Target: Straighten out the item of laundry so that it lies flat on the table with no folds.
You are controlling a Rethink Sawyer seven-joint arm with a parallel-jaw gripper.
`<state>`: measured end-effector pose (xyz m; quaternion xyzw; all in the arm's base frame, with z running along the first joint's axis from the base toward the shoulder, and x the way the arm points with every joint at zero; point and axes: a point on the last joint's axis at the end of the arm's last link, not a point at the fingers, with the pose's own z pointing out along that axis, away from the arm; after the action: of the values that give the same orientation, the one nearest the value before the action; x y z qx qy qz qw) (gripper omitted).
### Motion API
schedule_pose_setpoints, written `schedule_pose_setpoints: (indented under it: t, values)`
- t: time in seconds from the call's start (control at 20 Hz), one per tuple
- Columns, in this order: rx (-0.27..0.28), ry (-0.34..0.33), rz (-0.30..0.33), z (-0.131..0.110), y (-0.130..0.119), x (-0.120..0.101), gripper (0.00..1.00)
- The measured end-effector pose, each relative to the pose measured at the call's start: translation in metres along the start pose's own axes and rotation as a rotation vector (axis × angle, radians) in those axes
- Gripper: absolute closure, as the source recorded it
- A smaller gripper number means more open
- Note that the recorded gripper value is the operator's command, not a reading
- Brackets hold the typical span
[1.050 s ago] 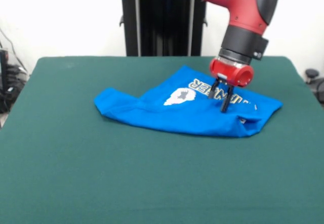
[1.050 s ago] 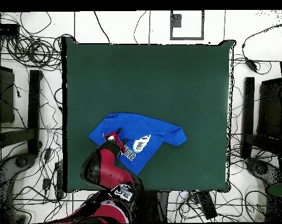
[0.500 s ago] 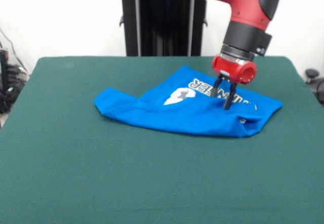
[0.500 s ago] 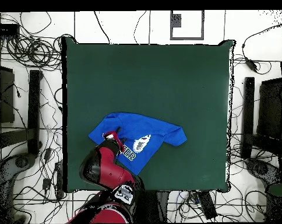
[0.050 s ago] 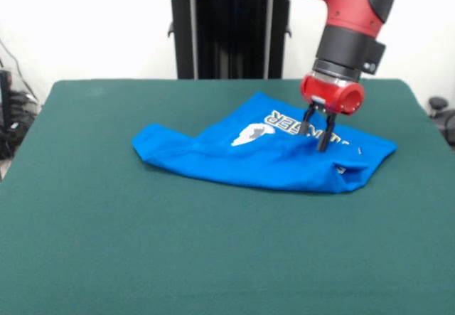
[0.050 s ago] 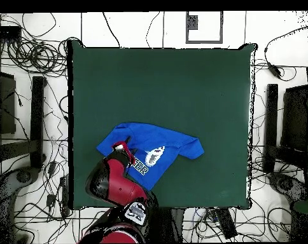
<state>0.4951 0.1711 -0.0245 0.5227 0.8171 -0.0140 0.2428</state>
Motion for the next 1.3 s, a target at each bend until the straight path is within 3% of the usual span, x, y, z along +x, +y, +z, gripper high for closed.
schedule_pose_setpoints:
  t: [0.85,0.9,1.3]
  values:
    - [-0.002,-0.001,0.001,-0.0007,0.0008,-0.0007,0.00]
    - [-0.004,-0.002,-0.006,-0.0019,0.0007,0.0015,1.00]
    - [-0.004,-0.009,-0.009,-0.0028,0.0006,0.0015,1.00]
